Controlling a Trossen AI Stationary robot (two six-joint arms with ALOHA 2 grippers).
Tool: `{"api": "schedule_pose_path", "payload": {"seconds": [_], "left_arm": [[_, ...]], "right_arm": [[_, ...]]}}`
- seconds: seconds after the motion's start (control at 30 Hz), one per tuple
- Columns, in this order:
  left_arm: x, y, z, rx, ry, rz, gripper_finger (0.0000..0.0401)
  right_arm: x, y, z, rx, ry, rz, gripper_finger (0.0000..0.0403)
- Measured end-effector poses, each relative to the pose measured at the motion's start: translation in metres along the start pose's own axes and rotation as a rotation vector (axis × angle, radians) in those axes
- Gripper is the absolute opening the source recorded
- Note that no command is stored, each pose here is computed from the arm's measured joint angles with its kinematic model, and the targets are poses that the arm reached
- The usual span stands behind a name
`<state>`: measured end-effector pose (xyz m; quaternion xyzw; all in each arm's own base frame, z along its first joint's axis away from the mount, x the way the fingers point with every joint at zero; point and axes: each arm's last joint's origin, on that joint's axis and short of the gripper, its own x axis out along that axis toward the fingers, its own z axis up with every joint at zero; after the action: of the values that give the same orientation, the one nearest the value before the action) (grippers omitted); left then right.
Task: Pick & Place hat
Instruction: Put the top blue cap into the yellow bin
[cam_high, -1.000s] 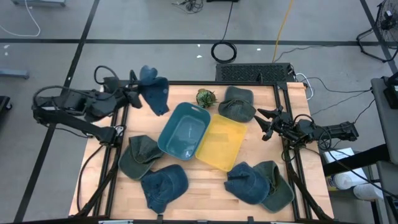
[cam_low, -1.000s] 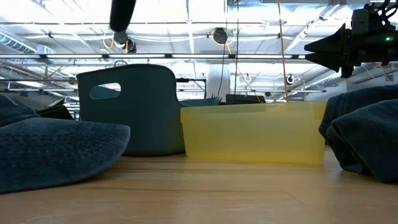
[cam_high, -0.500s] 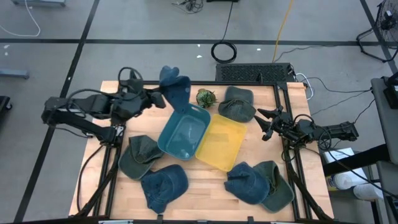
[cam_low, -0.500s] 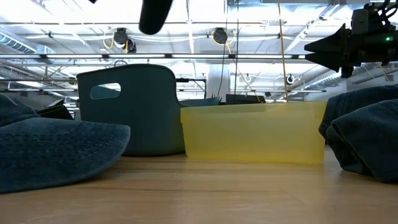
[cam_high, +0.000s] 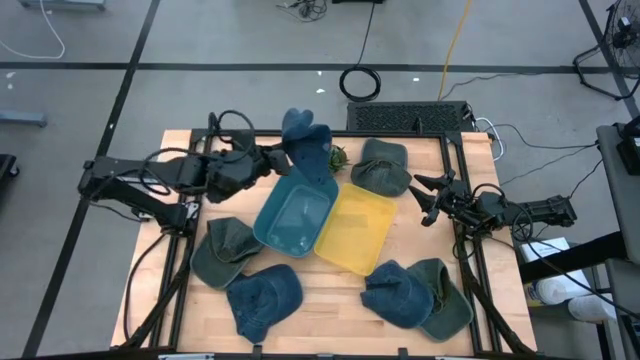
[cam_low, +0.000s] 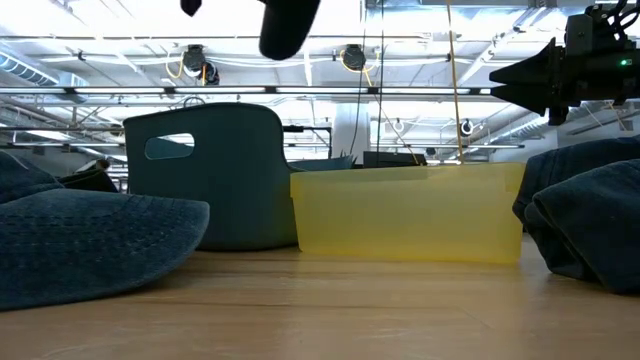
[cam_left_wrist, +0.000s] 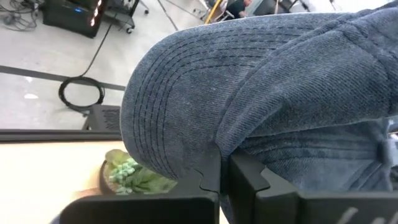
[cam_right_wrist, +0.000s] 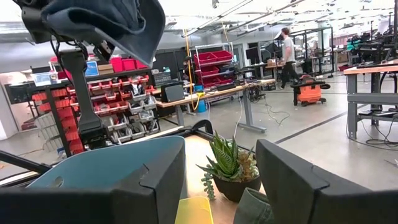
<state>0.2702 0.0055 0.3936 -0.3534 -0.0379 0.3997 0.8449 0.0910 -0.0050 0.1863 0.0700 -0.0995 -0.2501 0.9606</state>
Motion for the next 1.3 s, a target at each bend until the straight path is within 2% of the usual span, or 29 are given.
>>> {"api": "schedule_pose_path", "payload": {"seconds": [0.27, 0.77, 0.93, 1.1, 1.23, 1.3], "left_arm": [[0.023, -0.01, -0.012, -0.056, -0.008, -0.044, 0.0007], [0.056, -0.019, -0.041, -0.187, 0.065, -0.117, 0.0007], [0.064, -0.019, -0.051, -0.199, 0.09, -0.115, 0.0007], [0.067, -0.02, -0.056, -0.196, 0.104, -0.127, 0.0007], [0.067, -0.02, -0.055, -0.189, 0.11, -0.134, 0.0007], [0.067, -0.02, -0.056, -0.184, 0.111, -0.133, 0.0007]], "right_arm": [[0.0, 0.0, 0.0, -0.002, 0.002, 0.0, 0.0187], [0.0, 0.0, 0.0, -0.001, 0.001, 0.0, 0.0187], [0.0, 0.0, 0.004, 0.068, -0.037, 0.009, 0.0187], [-0.001, 0.002, 0.013, 0.236, -0.102, 0.088, 0.0187], [-0.003, 0.005, 0.022, 0.265, -0.176, 0.213, 0.0187], [-0.003, 0.006, 0.025, 0.267, -0.195, 0.238, 0.0187]]}}
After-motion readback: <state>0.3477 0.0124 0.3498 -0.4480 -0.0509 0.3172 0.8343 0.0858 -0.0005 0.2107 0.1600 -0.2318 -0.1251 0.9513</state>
